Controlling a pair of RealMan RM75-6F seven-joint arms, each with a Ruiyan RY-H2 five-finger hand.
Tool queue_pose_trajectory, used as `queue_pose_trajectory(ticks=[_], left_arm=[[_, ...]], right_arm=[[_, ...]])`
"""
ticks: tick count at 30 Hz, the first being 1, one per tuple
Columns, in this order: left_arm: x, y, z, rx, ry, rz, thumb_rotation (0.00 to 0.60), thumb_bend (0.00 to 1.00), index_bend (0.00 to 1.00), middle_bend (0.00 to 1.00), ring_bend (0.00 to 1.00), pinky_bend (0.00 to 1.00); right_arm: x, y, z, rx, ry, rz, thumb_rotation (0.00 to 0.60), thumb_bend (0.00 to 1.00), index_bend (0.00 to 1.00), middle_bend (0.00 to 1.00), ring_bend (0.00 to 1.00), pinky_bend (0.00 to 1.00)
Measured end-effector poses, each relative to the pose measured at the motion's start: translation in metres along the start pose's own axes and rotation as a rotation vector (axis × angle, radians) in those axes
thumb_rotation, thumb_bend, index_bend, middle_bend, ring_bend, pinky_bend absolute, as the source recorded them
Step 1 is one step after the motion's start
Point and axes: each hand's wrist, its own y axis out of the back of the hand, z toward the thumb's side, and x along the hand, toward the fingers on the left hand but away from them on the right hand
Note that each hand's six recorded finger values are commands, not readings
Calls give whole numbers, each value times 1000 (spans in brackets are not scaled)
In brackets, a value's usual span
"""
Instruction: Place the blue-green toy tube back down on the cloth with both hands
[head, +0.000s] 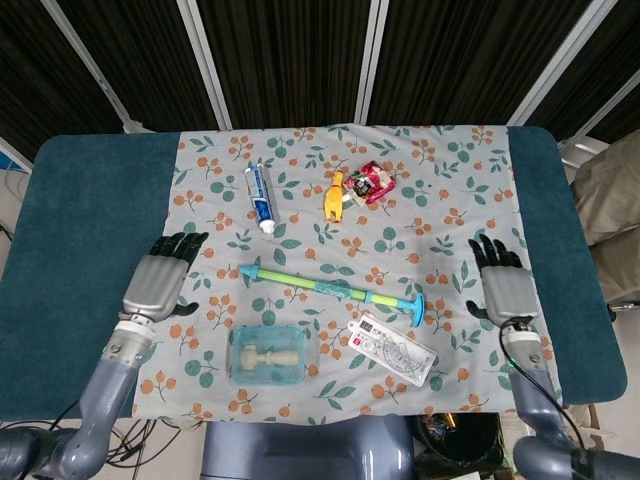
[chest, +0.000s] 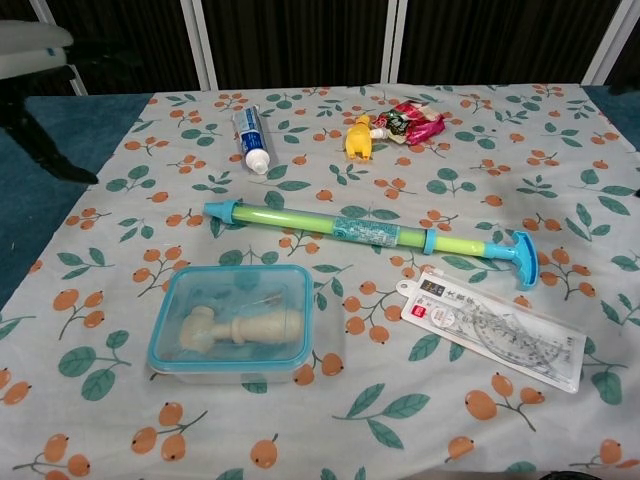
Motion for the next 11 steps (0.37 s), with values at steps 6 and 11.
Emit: queue_pose_trajectory(ticks=[6, 11], left_arm=[[-67, -5, -55, -50, 4, 99, 600, 91, 0, 27, 20, 99], [-122, -9, -102, -31, 73, 169, 600, 83, 0, 2, 0, 80]], right_arm=[[54, 18, -55, -30, -1, -77, 600, 88, 0, 0, 0, 144], [104, 20, -90, -18, 10, -101, 600, 80, 0, 0, 0, 141]])
